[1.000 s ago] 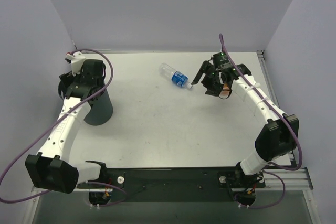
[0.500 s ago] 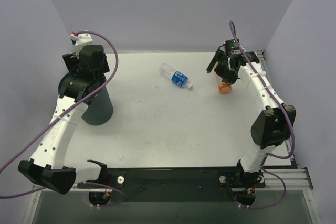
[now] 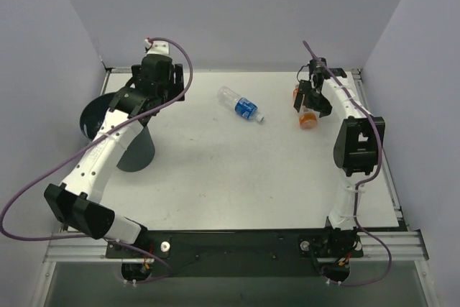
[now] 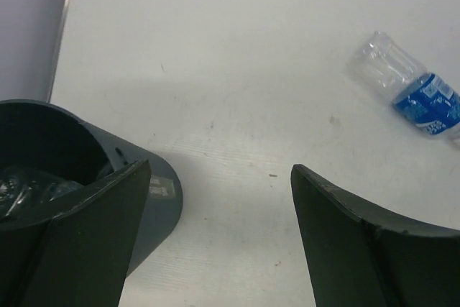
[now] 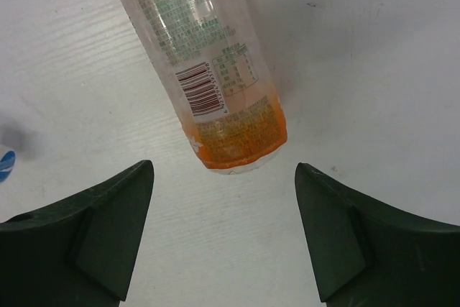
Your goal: Put the plastic bottles in the bin
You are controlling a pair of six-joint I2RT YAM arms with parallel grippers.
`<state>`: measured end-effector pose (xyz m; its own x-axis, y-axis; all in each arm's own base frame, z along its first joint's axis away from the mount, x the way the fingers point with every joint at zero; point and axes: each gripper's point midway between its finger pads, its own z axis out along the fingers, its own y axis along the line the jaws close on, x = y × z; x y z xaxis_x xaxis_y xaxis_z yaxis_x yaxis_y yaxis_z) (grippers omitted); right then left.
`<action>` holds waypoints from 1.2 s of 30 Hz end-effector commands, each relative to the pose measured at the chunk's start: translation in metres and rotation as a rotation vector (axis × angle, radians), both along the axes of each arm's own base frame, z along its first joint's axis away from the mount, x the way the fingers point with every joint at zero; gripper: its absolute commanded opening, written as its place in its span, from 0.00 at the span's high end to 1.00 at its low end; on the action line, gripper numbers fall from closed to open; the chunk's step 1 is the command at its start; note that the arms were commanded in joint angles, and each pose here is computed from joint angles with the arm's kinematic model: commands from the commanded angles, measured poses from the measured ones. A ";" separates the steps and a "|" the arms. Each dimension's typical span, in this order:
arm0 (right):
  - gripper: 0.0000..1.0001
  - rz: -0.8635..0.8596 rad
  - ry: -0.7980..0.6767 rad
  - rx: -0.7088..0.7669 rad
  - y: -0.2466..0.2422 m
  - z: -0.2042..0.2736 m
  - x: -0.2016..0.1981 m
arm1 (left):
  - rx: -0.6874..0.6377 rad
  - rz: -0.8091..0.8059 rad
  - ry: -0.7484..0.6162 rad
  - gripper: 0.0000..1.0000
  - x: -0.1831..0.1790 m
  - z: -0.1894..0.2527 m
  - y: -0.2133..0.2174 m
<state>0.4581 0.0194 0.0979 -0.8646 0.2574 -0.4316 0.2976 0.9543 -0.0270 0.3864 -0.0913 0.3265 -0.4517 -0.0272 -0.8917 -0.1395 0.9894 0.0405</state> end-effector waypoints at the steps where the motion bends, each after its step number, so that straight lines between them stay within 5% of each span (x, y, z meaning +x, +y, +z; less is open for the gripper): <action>1: 0.25 0.084 0.021 -0.022 -0.006 -0.003 0.006 | -0.058 -0.116 0.087 0.10 -0.002 -0.018 -0.028; 18: 0.27 0.077 0.071 0.017 -0.007 -0.044 0.029 | -0.141 -0.209 0.252 0.10 -0.020 -0.068 -0.053; 23: 0.45 0.064 0.075 0.020 -0.006 -0.045 0.027 | -0.161 -0.215 0.266 0.10 -0.022 -0.074 -0.056; 30: 0.97 0.078 0.084 0.055 0.003 -0.038 0.010 | -0.251 -0.254 0.300 0.10 -0.025 -0.084 -0.076; 36: 1.00 0.162 0.006 0.123 0.041 0.007 -0.026 | -0.412 -0.314 0.341 0.10 -0.024 -0.084 -0.110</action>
